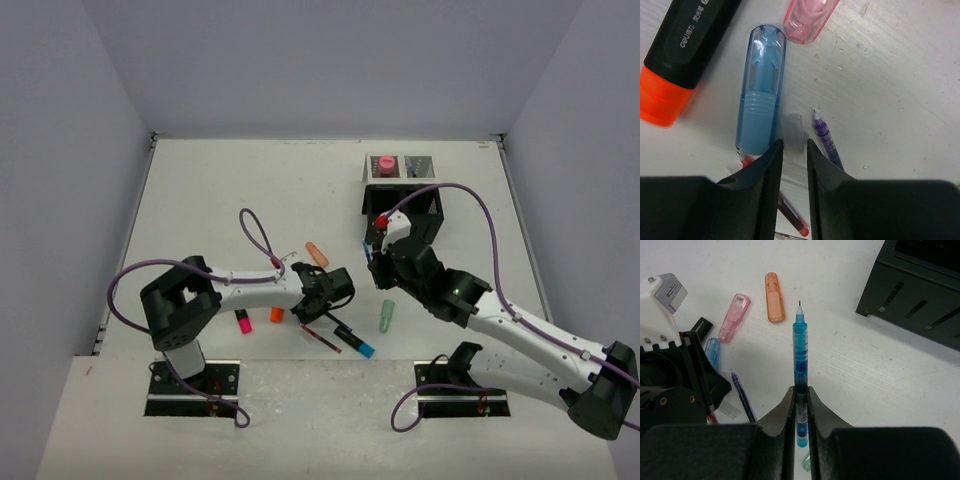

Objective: Sort the stationery into containers
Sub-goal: Close the pen cap on the pen.

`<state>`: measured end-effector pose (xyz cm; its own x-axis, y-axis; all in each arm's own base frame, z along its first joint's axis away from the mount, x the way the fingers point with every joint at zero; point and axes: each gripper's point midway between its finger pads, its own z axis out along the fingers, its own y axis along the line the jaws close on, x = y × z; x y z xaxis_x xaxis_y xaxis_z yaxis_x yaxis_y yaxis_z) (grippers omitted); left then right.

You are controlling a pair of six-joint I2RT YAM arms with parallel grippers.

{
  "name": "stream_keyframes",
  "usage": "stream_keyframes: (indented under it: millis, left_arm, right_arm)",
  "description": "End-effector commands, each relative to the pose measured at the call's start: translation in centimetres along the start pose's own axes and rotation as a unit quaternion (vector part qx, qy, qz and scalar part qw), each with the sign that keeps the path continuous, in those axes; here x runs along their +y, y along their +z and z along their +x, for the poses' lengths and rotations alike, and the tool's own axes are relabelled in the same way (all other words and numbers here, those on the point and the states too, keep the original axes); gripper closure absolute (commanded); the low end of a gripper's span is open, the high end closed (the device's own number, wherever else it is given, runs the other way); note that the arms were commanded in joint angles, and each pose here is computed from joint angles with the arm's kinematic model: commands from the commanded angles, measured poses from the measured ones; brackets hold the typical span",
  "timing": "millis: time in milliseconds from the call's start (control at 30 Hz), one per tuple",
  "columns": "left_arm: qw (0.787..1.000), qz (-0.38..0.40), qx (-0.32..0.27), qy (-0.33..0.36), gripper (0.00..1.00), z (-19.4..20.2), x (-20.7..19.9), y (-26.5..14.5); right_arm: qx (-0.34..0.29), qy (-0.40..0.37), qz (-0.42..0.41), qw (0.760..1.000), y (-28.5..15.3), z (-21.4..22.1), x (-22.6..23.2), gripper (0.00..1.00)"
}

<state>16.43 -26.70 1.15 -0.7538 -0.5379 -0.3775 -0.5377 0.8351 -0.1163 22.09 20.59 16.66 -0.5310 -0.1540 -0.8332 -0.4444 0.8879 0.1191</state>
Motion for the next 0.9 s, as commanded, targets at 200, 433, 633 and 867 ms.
stream_keyframes:
  millis: [200, 433, 633, 867]
  left_arm:
    - [1.000, 0.003, 0.022, 0.005, 0.90, 0.5, 0.2, 1.8]
    - [0.999, 0.046, 0.012, 0.016, 1.00, -1.2, -1.2, 0.0]
    - [0.995, 0.091, -0.034, 0.013, 1.00, -4.6, -1.1, -4.1]
    - [0.963, 0.200, -0.175, 0.034, 1.00, -13.1, -1.7, -12.8]
  right_arm:
    - [-0.016, -0.001, -0.013, 1.000, 0.2, -0.9, 0.6, 1.00]
    - [-0.042, 0.004, -0.056, 0.998, -0.4, -1.7, 1.9, 1.00]
    - [-0.100, 0.015, -0.136, 0.986, -2.8, -2.8, 3.8, 1.00]
    - [-0.138, 0.023, -0.233, 0.962, -4.2, -4.1, 7.1, 1.00]
